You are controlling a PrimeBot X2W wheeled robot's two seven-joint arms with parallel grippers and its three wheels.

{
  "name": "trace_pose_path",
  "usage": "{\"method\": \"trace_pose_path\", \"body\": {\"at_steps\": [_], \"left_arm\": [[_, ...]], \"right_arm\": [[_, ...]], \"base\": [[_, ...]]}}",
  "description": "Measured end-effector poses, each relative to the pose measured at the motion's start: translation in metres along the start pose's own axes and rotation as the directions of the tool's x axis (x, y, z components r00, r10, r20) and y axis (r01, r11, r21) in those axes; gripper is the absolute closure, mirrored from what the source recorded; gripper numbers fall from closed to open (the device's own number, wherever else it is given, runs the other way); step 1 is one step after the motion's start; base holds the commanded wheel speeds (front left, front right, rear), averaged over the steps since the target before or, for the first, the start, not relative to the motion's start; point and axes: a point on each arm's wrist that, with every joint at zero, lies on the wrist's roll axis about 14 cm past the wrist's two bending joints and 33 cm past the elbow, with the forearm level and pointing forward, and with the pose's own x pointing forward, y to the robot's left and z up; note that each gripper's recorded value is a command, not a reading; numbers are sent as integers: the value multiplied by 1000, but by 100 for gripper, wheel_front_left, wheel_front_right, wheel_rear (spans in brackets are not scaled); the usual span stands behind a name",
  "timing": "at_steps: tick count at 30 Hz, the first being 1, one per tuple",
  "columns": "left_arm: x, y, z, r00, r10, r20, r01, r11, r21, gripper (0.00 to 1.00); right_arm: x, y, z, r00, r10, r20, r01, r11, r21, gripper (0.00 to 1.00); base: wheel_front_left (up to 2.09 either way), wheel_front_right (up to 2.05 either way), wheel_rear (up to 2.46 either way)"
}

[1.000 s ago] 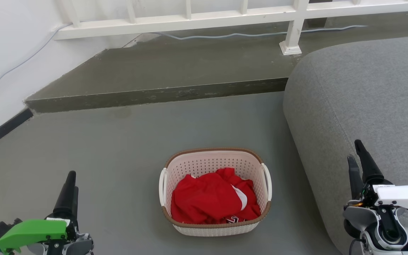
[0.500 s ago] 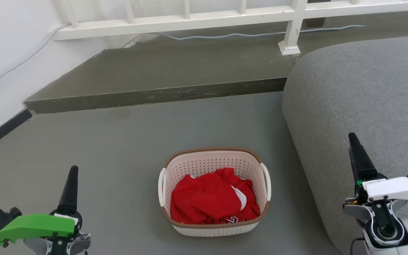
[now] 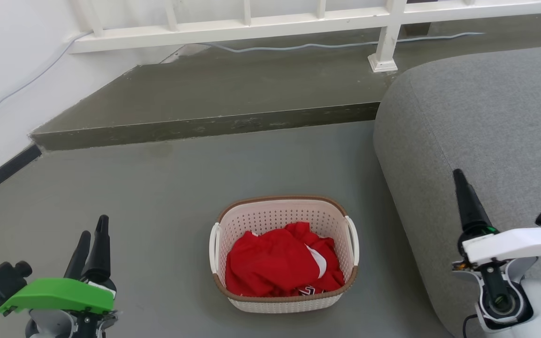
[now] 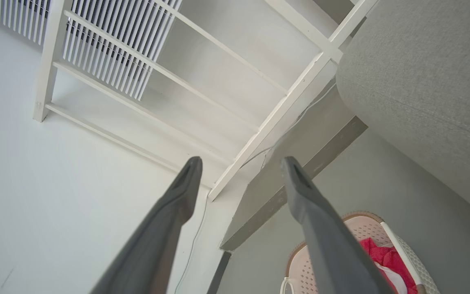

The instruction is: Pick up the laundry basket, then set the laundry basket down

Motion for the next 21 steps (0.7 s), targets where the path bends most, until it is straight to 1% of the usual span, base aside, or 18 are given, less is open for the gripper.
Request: {"method": "trace_pose_path", "body": {"at_steps": [3,8,13,21], "left_arm": [[0,-3,0,1000,-10,1,10,998,59,0],[1,-11,-1,999,-37,-6,37,986,165,0],[2,-17,0,998,-60,1,57,961,270,0],[3,-27,-1,995,-94,12,82,919,385,0]], "right_arm": [[0,3,-4,1000,8,-14,-9,997,-74,0],[1,5,-6,1000,7,-17,-10,980,-199,0],[1,7,-9,1000,10,-23,-17,948,-317,0],[1,13,-16,999,25,-26,-34,897,-441,0]], "base": [[0,0,0],[0,0,0],[0,0,0],[0,0,0]]}}
